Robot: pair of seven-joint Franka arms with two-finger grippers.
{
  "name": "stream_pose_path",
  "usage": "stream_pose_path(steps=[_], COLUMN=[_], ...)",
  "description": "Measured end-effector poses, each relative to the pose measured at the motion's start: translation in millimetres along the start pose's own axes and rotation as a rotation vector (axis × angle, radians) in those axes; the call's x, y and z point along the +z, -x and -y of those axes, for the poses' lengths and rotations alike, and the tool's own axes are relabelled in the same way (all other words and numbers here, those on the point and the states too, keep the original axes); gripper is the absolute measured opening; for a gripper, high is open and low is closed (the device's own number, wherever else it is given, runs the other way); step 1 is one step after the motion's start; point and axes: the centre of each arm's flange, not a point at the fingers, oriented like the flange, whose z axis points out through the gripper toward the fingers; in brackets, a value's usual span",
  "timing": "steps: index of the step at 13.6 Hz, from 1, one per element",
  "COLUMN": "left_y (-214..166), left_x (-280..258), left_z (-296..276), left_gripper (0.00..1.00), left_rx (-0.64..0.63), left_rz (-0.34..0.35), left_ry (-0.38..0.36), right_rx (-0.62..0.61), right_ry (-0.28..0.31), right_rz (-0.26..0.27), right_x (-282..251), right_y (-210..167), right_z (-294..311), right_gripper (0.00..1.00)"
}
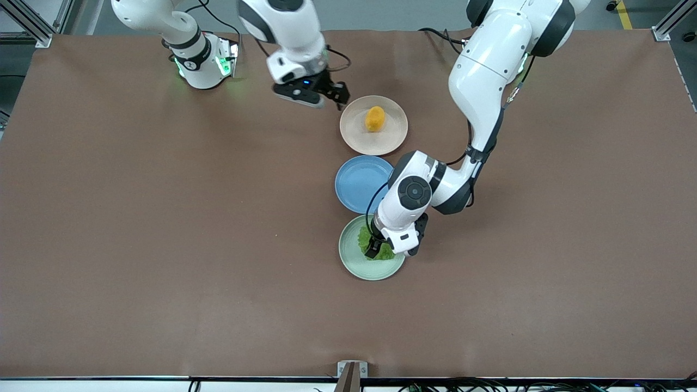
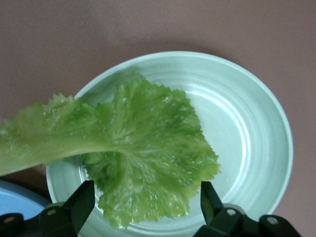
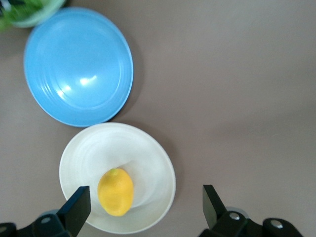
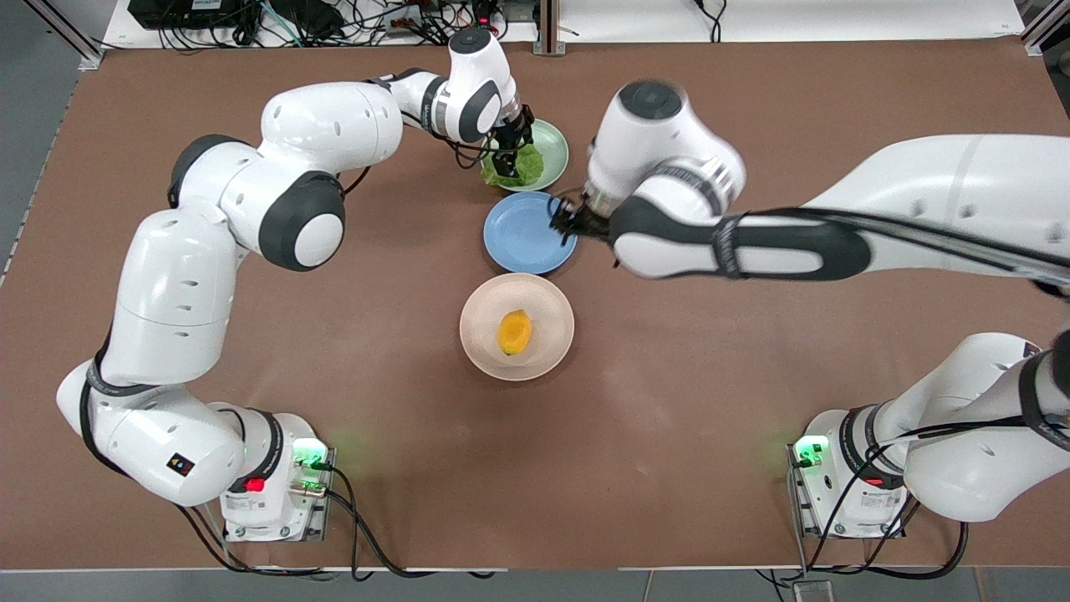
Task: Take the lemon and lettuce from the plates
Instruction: 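Close the right gripper on the lemon while the left gripper grasps lettuce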
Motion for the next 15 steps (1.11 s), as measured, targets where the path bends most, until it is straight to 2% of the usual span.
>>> stream_pose_path(steps=[3, 7, 9, 10, 13, 14, 15], left_y=[-1.6, -3.0, -2.8, -2.7, -2.4, -2.4, -2.6], left_x=[6.4, 11.7, 12.0, 12.0, 11.1, 10.8, 10.3], left_z=[3.9, 8.2, 8.5, 8.5, 8.2, 7.9, 7.6], left_gripper=[0.91, 0.87, 0.76, 0.76, 0.5, 0.5, 0.41], left_rx=[-0.001, 0.0, 0.001, 0.001, 0.002, 0.002, 0.001], left_rz=[-0.003, -0.007, -0.007, -0.007, -0.006, -0.006, -0.006], left_ry=[-0.013, -0.026, -0.026, -0.026, -0.025, -0.024, -0.023], right_rx=[0.042, 0.085, 0.076, 0.057, 0.039, 0.035, 0.037], right_ry=[0.016, 0.042, 0.049, 0.052, 0.063, 0.065, 0.065], right_rz=[-0.003, -0.019, -0.056, -0.081, -0.119, -0.121, -0.123], right_x=[70.3, 117.0, 132.1, 140.1, 161.4, 164.7, 166.4], right_y=[27.6, 56.6, 65.4, 71.6, 92.7, 98.4, 104.0], right_z=[23.5, 57.9, 68.7, 73.5, 79.6, 80.3, 80.4], right_gripper=[1.0, 1.0, 1.0, 1.0, 1.0, 1.0, 1.0])
